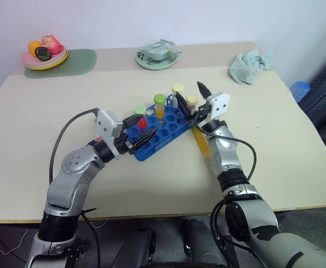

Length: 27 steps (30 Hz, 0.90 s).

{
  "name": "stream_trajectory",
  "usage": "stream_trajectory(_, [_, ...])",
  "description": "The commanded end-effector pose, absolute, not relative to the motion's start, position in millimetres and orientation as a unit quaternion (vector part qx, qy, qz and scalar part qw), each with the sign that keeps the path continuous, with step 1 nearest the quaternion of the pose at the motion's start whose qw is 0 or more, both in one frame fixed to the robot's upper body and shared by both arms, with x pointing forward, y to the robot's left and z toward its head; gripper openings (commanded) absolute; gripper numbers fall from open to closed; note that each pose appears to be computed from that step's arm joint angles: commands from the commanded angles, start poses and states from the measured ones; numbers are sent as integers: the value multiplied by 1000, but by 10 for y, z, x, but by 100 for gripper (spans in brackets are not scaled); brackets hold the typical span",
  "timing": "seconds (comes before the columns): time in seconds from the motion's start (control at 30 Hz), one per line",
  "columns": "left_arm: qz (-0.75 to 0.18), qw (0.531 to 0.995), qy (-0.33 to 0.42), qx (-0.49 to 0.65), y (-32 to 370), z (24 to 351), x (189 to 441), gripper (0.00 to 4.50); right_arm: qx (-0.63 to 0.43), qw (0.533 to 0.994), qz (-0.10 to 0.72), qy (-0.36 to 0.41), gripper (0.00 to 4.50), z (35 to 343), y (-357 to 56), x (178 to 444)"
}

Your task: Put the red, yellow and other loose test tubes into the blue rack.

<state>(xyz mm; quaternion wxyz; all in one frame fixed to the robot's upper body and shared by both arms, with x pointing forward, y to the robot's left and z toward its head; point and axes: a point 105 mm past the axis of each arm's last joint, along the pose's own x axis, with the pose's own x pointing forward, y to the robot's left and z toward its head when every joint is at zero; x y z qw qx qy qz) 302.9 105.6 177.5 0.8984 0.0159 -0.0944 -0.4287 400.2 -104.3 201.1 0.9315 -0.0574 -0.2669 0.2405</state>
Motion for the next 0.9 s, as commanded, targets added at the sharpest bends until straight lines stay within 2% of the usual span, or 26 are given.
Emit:
stream_trajectory(0.03, [-478, 873, -101, 6, 1004, 1859, 2928, 321, -90, 929, 256, -250, 419, 2288, -1111, 3865])
stream_trajectory(0.13, [-528, 845, -84, -3, 1011, 1837, 2846, 321, -111, 939, 276, -174, 419, 2311, -1243, 3740])
stream_trajectory(0.3, [-590, 805, -61, 2, 1058, 1842, 2786, 321, -136, 949, 277, 63, 419, 1972, -1519, 3546])
stream_trajectory(0.4, [-605, 794, -53, 14, 1081, 1834, 2800, 321, -120, 947, 257, 152, 419, 1886, -1602, 3477])
stream_trajectory(0.6, [-620, 783, -45, 21, 1085, 1809, 2826, 321, -51, 927, 282, 240, 419, 1856, -1438, 3460])
stream_trajectory(0.73, [-628, 777, -42, 24, 1058, 1786, 2824, 321, -7, 914, 280, 292, 419, 1748, -1367, 3539])
stream_trajectory(0.9, [-632, 773, -47, 25, 1016, 1818, 2819, 321, -21, 899, 269, 345, 419, 1553, -1413, 3579])
